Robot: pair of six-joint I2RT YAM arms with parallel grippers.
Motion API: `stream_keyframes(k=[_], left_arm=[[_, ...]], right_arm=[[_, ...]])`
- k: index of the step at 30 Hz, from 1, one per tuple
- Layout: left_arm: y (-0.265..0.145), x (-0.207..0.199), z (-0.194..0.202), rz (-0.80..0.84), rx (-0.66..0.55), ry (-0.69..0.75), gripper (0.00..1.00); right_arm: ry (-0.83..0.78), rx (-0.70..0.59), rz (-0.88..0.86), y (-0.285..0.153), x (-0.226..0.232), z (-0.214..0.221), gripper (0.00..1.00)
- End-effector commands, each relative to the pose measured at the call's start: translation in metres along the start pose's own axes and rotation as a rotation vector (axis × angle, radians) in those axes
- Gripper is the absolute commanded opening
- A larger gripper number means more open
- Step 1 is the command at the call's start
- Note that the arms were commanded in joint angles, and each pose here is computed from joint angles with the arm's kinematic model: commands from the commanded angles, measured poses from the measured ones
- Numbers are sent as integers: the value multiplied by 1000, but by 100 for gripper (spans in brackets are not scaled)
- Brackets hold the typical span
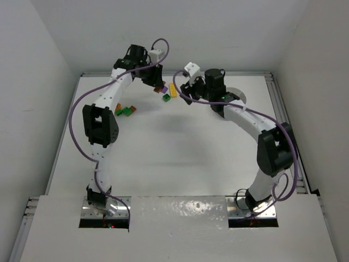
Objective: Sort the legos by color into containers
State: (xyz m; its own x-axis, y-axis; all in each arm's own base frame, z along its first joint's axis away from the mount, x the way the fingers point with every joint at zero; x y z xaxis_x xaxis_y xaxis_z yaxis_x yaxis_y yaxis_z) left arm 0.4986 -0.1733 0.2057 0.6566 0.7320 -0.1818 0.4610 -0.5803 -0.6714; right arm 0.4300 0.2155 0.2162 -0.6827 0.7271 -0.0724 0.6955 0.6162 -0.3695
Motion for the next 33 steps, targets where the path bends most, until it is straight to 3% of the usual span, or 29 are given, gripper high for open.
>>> stream_keyframes(k=[1,9,17,33], left_arm=[[-34,-25,-31,100,-103,12,0],[-60,-59,-44,290,-177,63,0],[-63,-63,-44,310,-180,48,0],[-58,-60,-37,279,-155,47,0]], right_arm=[[-102,-235,-16,19,-8,-47,58],[-202,-298,-168,33,19,-49,57],[-209,-296,-106,45,16,-40,54],[-251,-248,-218,65,37,-31,53]])
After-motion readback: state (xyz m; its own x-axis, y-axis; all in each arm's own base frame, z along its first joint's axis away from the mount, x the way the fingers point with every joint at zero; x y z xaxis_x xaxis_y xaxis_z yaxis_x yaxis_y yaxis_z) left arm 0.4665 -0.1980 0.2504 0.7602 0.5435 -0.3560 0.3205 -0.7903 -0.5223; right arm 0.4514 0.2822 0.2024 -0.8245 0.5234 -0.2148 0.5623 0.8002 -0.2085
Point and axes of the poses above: each gripper's point midway between its finger pads, its own y axis out along the fingers, its own x axis along the line the jaws close on, z = x × y, the point moved 5 cm from there along -y, back along the fingers, and after that the axes turned 6 degrees about y, right-handed, at the moved point
